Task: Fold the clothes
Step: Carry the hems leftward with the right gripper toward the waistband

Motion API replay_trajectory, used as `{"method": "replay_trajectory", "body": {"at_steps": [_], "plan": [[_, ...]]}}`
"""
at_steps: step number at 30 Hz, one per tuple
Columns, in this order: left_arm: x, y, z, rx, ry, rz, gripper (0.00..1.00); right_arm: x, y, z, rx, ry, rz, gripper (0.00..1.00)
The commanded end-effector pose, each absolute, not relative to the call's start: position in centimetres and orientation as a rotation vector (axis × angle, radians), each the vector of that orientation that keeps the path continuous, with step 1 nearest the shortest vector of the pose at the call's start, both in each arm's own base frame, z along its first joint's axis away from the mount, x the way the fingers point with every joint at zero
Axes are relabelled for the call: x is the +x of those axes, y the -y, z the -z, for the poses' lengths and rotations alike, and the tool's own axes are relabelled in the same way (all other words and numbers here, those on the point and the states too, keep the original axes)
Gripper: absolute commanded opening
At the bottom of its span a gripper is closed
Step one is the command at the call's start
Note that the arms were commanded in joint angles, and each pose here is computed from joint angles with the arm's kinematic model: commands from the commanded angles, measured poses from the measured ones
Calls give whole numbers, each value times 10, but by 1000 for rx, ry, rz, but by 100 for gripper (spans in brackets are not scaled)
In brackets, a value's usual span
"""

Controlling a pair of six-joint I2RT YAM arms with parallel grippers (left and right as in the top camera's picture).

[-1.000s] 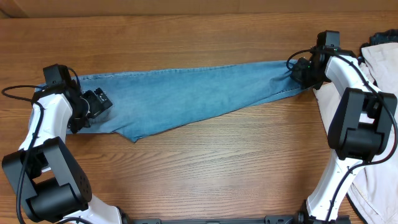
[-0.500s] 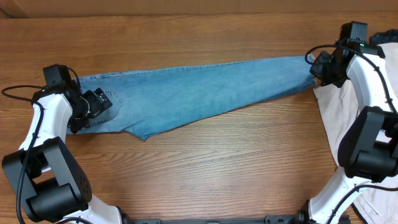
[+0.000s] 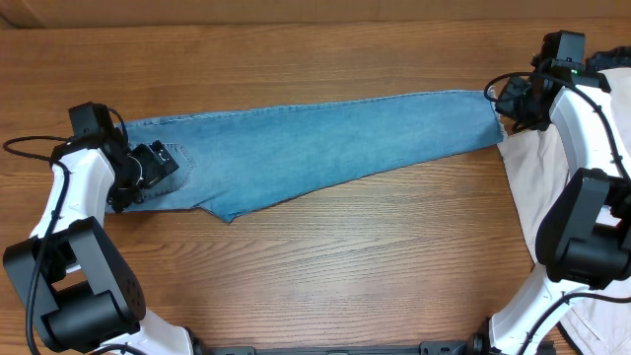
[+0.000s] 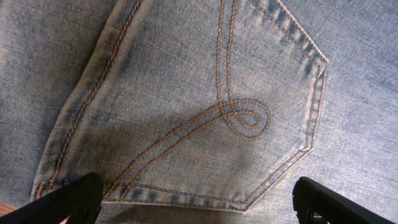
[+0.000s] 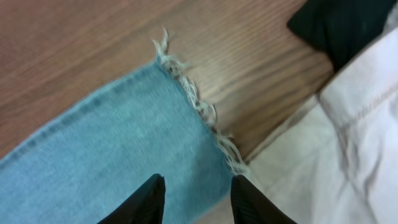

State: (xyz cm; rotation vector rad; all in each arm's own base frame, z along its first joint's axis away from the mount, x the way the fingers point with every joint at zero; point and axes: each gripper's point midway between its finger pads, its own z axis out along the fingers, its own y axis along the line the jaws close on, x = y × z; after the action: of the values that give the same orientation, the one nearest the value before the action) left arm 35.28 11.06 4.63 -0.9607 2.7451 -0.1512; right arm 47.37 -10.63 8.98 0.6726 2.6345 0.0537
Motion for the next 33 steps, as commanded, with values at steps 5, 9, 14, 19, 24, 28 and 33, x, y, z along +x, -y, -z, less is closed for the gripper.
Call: {"method": "replay_trajectory", "body": {"at_steps": [5, 9, 14, 19, 24, 28, 33], "plan": [[354, -110, -56, -914, -2740, 129, 100, 493, 112, -46, 368, -2697, 2, 44], [353, -110, -56, -915, -2743, 130, 100, 498, 108, -26, 317, -2714, -33, 46], [350, -109, -56, -919, -2754, 130, 100, 493, 104, 3, 323, -2772, -68, 46], [346, -108, -55, -926, -2769, 129, 100, 480, 86, 16, 316, -2837, -182, 13], [337, -120, -53, -948, -2788, 12, 100, 467, 72, 20, 303, -2902, -220, 4], [331, -131, -53, -929, -2805, -85, 100, 457, 58, 21, 276, -2953, -233, 4], [325, -149, -53, -971, -2785, -112, 100, 454, 74, -3, 457, -2925, -81, 4]]}}
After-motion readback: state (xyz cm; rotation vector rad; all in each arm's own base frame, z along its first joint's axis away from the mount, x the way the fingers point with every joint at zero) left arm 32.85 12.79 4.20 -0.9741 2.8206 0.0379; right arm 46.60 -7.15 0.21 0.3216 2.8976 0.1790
